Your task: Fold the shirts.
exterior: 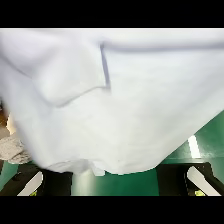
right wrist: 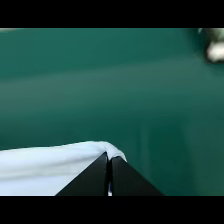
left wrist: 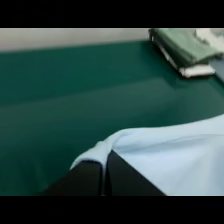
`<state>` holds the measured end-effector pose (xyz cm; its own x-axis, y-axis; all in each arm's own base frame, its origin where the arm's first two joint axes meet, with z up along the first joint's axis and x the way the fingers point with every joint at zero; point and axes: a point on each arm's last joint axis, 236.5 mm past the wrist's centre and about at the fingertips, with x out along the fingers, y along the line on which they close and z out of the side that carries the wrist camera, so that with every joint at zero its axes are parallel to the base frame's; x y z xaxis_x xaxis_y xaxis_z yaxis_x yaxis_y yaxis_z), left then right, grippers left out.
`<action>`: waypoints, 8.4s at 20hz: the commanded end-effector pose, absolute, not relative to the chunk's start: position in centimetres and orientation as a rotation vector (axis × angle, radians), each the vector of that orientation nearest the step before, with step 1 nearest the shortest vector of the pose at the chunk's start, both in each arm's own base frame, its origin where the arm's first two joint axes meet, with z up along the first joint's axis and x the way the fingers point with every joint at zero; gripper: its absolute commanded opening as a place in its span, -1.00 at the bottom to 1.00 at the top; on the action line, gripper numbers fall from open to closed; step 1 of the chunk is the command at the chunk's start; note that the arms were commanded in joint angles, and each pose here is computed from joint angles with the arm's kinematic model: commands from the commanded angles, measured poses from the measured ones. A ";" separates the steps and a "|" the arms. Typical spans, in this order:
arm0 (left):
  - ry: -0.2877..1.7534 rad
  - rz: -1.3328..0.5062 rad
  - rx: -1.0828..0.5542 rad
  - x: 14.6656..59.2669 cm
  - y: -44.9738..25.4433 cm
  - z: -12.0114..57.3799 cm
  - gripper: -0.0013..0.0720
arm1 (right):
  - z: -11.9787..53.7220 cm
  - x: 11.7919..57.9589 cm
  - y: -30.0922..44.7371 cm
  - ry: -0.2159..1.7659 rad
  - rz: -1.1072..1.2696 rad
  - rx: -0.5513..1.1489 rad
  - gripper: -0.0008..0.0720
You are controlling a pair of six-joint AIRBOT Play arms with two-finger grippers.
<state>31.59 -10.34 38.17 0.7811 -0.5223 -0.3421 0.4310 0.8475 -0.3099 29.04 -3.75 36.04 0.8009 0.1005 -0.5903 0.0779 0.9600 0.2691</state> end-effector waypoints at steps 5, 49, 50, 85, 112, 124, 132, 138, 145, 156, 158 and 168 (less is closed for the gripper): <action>1.036 -0.502 -0.447 40.8 -9.1 14.1 -0.89 | 12.0 36.1 -1.3 1.379 0.040 0.250 -0.95; 1.628 -0.280 -0.091 35.1 0.3 -0.4 0.28 | 0.4 38.1 9.1 1.640 0.210 0.170 -0.07; 1.639 -0.279 -0.104 34.3 0.1 -0.4 0.28 | 0.5 37.3 9.0 1.676 0.220 0.161 -0.08; 1.664 0.074 -0.333 19.0 -0.9 -8.8 -0.89 | 1.4 30.8 10.1 1.578 0.408 0.350 -0.08; 1.518 -0.190 -0.365 23.1 -4.8 -3.3 -0.89 | -9.7 19.0 7.6 1.817 0.305 0.512 -0.94; 1.577 -0.536 -0.398 20.4 -13.1 0.1 -0.90 | -2.1 17.1 -0.5 1.546 0.040 0.571 -0.95; 1.185 -0.411 -0.227 30.4 -10.1 8.3 -0.90 | 1.7 23.8 1.6 1.293 0.117 0.565 -0.95; 1.057 -0.298 -0.229 34.6 -8.2 8.4 -0.90 | 3.6 28.9 -0.5 1.286 0.118 0.567 -0.95; 0.953 -0.235 -0.257 39.7 -7.3 7.0 -0.89 | 1.6 33.0 -2.4 1.329 0.106 0.600 -0.95; 0.949 -0.207 -0.266 41.5 -6.8 5.2 -0.89 | 0.6 40.7 2.5 1.293 0.219 0.468 -0.95; 0.935 -0.200 -0.270 41.8 -6.7 5.4 -0.82 | 0.0 42.0 3.2 1.303 0.215 0.481 -0.84; 1.057 -0.215 -0.314 39.3 -7.6 4.8 -0.85 | 0.3 40.7 0.1 1.371 0.300 0.568 0.60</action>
